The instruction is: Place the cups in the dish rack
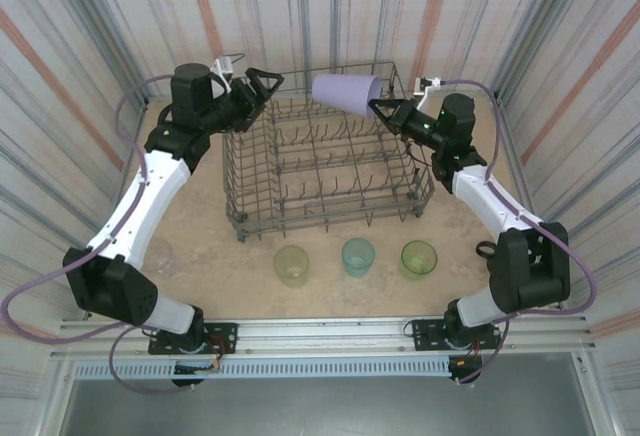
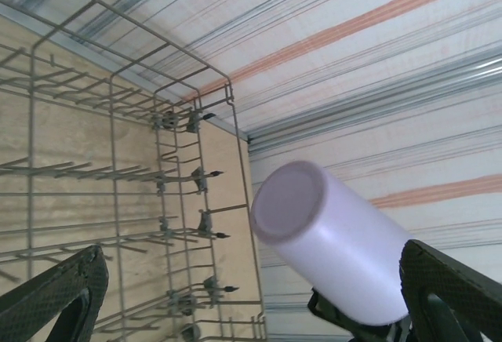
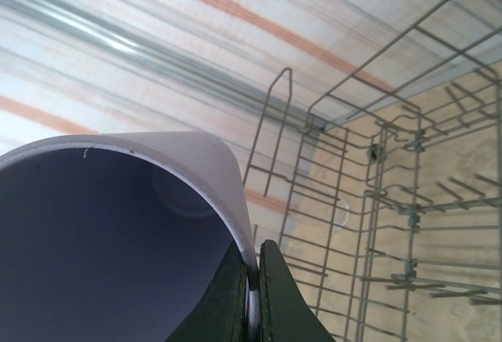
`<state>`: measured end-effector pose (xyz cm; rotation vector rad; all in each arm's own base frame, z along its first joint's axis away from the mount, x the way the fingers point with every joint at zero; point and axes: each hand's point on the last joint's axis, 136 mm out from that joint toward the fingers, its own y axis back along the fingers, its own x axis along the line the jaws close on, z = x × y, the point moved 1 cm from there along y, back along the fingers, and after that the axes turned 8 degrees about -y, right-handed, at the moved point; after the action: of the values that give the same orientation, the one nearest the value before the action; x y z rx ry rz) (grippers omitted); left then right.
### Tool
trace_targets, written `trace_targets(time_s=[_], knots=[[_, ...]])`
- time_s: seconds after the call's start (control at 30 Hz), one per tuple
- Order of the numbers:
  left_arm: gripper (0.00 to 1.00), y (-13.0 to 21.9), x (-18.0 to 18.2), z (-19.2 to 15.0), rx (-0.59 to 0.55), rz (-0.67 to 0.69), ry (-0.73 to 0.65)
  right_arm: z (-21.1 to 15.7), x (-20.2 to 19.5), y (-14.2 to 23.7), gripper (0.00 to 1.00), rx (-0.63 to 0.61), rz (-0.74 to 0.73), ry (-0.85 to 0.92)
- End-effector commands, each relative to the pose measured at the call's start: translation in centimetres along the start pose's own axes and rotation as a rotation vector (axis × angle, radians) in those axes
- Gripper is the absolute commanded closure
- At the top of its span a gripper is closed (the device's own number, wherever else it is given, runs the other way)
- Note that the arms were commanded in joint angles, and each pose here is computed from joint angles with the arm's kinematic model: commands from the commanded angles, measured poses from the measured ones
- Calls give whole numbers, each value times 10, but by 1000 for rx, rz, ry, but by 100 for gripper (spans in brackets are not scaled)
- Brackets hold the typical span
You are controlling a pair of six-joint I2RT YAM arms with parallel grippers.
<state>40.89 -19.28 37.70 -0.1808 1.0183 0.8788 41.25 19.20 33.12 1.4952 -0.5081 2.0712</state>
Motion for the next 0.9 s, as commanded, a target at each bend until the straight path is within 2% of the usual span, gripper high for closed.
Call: trace_targets(time_s=[0.0, 0.13, 0.27, 0.87], knots=[[1, -5, -19, 6, 4, -110, 60, -10, 9, -6, 100, 30, 70, 15], [1, -12, -17, 4, 23, -129, 101, -11, 7, -10, 100, 18, 103, -27], [1, -21, -17, 2, 38, -209, 180, -14, 4, -14, 100, 11, 131, -47], [1, -34, -7, -17, 108, -213, 293, -36, 26, -48, 100, 78, 245, -5]])
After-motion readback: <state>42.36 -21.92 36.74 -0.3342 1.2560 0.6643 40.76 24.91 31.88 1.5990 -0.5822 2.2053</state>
